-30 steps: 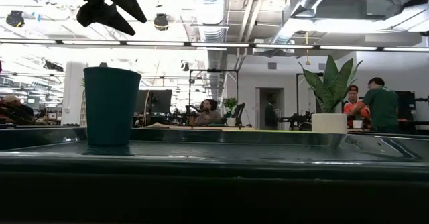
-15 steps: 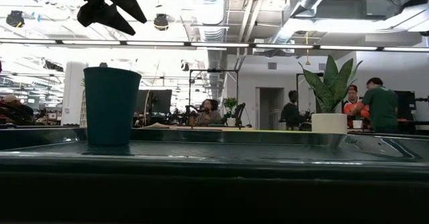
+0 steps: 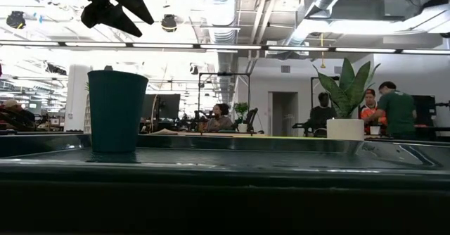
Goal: Pick and place plate/cup/fork/spoon on tray
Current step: Put the spoon onto the black tray
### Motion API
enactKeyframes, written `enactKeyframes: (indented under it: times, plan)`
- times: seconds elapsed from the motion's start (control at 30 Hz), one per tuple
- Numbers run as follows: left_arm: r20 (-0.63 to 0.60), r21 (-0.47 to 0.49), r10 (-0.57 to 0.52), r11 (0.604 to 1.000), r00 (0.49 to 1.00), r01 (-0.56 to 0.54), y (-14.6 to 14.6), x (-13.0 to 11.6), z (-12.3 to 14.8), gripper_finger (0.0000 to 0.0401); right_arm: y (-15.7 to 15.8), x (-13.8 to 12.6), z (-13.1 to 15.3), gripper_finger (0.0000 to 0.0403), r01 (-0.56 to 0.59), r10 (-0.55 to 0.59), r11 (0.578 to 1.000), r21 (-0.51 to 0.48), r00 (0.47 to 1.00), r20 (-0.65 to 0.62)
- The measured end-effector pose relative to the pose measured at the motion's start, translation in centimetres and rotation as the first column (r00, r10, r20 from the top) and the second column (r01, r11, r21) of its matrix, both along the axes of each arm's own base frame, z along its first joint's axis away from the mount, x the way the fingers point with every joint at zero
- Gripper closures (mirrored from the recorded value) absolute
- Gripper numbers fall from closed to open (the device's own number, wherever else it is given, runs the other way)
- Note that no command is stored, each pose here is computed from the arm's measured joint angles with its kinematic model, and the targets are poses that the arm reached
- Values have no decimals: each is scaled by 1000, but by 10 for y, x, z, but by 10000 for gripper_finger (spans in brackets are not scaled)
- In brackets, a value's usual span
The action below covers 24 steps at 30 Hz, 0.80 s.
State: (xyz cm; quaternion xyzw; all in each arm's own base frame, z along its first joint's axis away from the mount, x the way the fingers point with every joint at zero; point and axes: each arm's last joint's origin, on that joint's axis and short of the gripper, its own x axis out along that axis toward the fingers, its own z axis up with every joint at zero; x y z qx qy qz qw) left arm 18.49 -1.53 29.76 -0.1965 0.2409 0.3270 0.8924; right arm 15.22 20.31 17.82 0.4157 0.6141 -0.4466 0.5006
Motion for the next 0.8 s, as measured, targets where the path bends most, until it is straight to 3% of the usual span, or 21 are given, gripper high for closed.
enactKeyframes:
  times: [0.3,0.53,0.8]
  plan:
    - [0,2,2,1000,1000,-2,0,0,0,173,-25,31,33,400,-105,109,993,-47,991,79]
    - [1,1,2,1000,1000,-2,0,0,0,173,-42,66,45,401,-181,203,978,-107,947,249]
    - [1,1,1,1000,1000,-1,0,0,0,173,-59,96,48,400,-107,176,978,-180,884,433]
